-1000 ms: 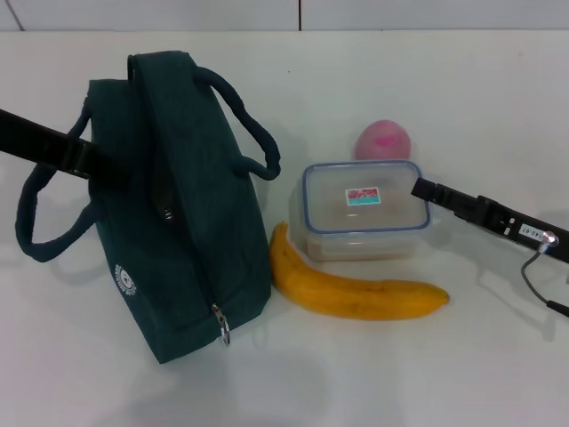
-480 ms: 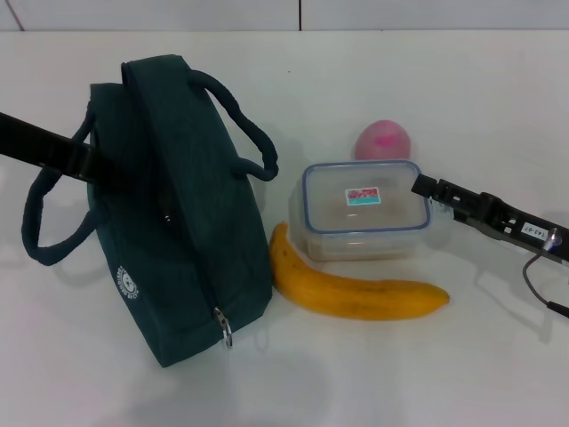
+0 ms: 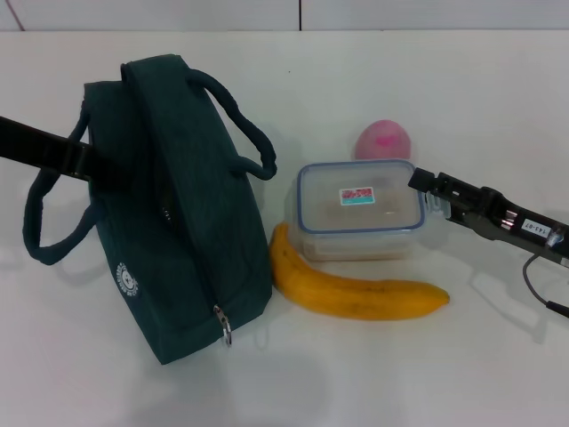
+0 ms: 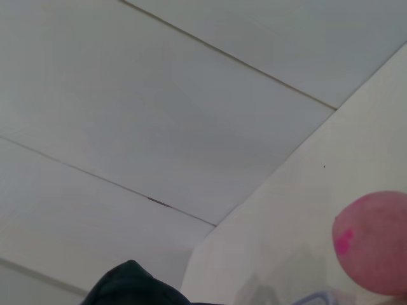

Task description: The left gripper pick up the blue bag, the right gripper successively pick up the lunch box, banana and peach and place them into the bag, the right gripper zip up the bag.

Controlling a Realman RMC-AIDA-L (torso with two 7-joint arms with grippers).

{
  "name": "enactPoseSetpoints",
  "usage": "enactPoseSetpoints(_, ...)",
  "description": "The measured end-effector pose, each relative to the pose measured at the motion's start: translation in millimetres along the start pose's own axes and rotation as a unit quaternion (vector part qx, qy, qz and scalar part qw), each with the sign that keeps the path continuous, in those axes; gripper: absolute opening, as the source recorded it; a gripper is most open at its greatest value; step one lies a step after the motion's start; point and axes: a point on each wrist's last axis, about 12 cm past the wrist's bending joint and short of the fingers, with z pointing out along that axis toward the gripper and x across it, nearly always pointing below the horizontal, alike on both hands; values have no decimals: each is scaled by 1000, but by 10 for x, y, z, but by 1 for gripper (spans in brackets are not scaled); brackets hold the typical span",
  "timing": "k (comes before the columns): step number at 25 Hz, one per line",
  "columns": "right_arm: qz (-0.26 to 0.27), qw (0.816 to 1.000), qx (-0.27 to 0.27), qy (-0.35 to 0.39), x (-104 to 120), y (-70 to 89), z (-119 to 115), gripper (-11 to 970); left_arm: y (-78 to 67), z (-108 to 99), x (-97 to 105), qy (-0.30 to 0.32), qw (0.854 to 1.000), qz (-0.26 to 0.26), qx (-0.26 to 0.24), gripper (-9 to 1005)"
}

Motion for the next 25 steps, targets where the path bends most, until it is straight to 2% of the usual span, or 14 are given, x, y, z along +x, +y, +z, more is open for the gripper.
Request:
enactPoseSetpoints(15,19,1000,-10,0,-30,33,33,738,17,66,-4,4,1000,-5,11,41)
enactPoseSetpoints(18,21,1000,-10,2,-31,37,48,537,25,89,7,7,1000,-9,16,41)
enactPoseSetpoints(25,21,1000,-13,5,-50,58,96,516,23,97,-3,8,1000,-4,17,41)
